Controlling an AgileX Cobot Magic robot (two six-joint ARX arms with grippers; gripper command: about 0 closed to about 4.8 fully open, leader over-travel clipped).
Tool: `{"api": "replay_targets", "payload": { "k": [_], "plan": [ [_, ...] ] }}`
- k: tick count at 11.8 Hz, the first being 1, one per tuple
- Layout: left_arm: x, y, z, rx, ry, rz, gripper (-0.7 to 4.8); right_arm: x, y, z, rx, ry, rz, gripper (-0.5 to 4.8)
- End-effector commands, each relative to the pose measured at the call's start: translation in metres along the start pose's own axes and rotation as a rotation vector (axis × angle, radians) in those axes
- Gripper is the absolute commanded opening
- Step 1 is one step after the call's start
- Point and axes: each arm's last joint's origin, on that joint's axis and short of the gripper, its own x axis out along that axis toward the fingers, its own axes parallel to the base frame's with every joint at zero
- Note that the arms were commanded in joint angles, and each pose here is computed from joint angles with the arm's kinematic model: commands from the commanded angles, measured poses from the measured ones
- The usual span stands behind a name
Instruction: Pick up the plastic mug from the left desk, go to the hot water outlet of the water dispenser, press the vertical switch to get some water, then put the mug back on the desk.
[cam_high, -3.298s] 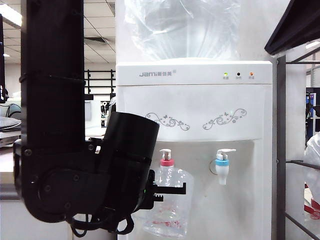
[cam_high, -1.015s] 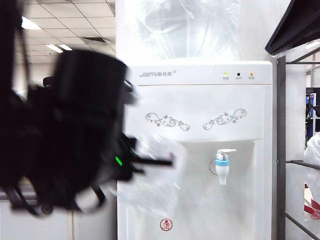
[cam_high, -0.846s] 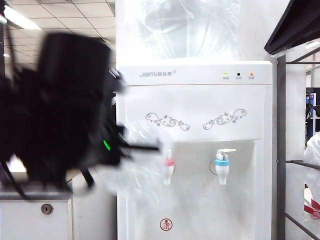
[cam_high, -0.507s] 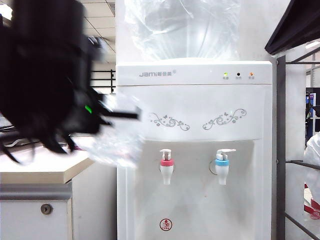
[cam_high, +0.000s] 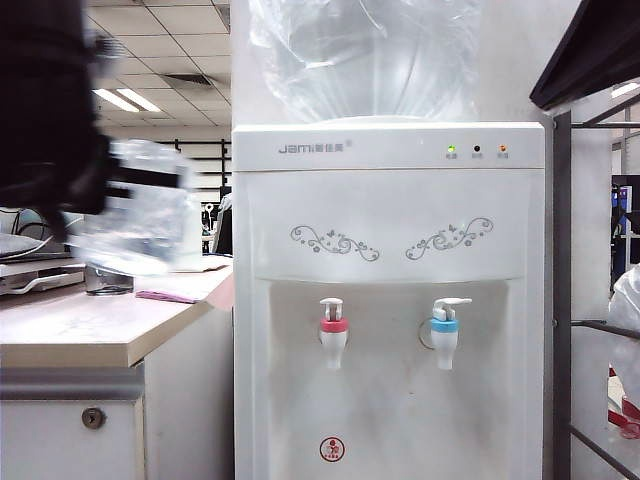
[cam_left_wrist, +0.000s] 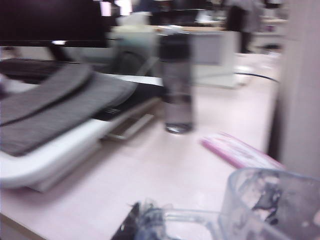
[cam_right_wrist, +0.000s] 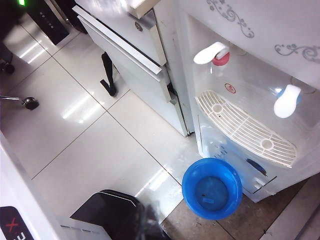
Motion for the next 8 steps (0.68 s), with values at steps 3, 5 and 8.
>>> {"api": "replay_targets", "payload": {
  "k": [3,5,8],
  "plan": [
    [0.156,0.073,-0.022,-0.022,-0.023,-0.126,-0.05,-0.001,0.001,0.002,-0.006,-0.018,0.004,-0.01],
    [0.182,0.071,-0.031,-0.056,-0.035,-0.117,-0.05,-0.001,0.001,0.002,-0.006,-0.019,0.003,-0.01],
    [0.211,0.068,-0.050,-0.078,-0.023,-0.120,-0.05,-0.001,0.001,0.002,-0.006,-0.018,0.004,-0.01]
  ]
}}
